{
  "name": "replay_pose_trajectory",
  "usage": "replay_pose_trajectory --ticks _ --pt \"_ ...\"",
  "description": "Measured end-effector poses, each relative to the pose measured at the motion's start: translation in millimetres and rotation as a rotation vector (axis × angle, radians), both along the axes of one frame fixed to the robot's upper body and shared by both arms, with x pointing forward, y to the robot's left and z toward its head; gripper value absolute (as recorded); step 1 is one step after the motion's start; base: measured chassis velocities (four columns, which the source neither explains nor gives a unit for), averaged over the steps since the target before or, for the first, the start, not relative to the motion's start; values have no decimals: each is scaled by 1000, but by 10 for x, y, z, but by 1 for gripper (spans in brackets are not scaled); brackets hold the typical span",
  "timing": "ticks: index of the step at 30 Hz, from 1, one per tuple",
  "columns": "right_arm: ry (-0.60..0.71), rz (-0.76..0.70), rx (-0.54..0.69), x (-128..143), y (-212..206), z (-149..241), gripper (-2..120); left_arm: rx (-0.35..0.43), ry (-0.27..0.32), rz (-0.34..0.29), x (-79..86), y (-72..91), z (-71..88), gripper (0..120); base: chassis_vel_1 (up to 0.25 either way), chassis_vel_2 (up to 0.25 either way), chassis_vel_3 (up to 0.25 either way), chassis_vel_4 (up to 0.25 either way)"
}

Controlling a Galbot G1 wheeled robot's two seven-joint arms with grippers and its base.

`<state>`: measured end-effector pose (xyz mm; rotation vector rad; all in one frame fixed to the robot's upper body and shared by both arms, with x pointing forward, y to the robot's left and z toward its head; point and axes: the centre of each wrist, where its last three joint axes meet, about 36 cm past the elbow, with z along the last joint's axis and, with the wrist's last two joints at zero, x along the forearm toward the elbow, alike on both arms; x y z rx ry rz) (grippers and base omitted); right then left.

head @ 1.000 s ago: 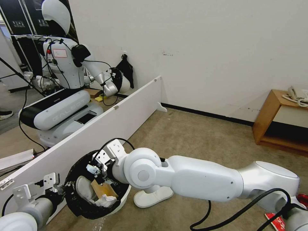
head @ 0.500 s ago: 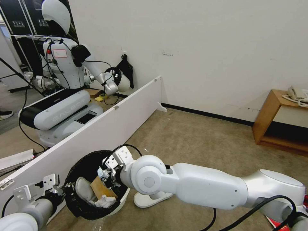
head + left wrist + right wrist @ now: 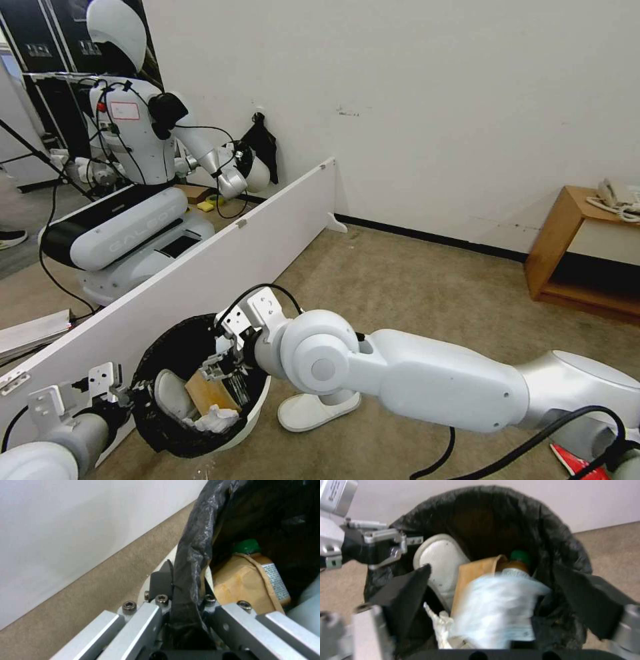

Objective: Pick up the trash bin, then pick up the garbage from the floor and place it into the trash bin.

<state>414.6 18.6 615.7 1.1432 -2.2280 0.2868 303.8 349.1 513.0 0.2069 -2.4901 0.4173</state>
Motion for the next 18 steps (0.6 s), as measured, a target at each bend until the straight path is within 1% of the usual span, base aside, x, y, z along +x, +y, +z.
replay_pose_trajectory --ticks 5,12,16,18 --pt "0 6 3 13 77 11 100 -1 -1 0 -2 -2 1 1 0 0 0 0" --pt "21 40 -45 -14 313 -154 100 -8 -8 2 -29 -19 13 1 0 0 0 0" --pt "10 38 -39 -16 316 -132 100 -10 -11 2 -32 -25 19 1 0 0 0 0" --pt "-10 28 -7 -10 233 -1 100 -10 -13 2 -26 -24 19 1 0 0 0 0"
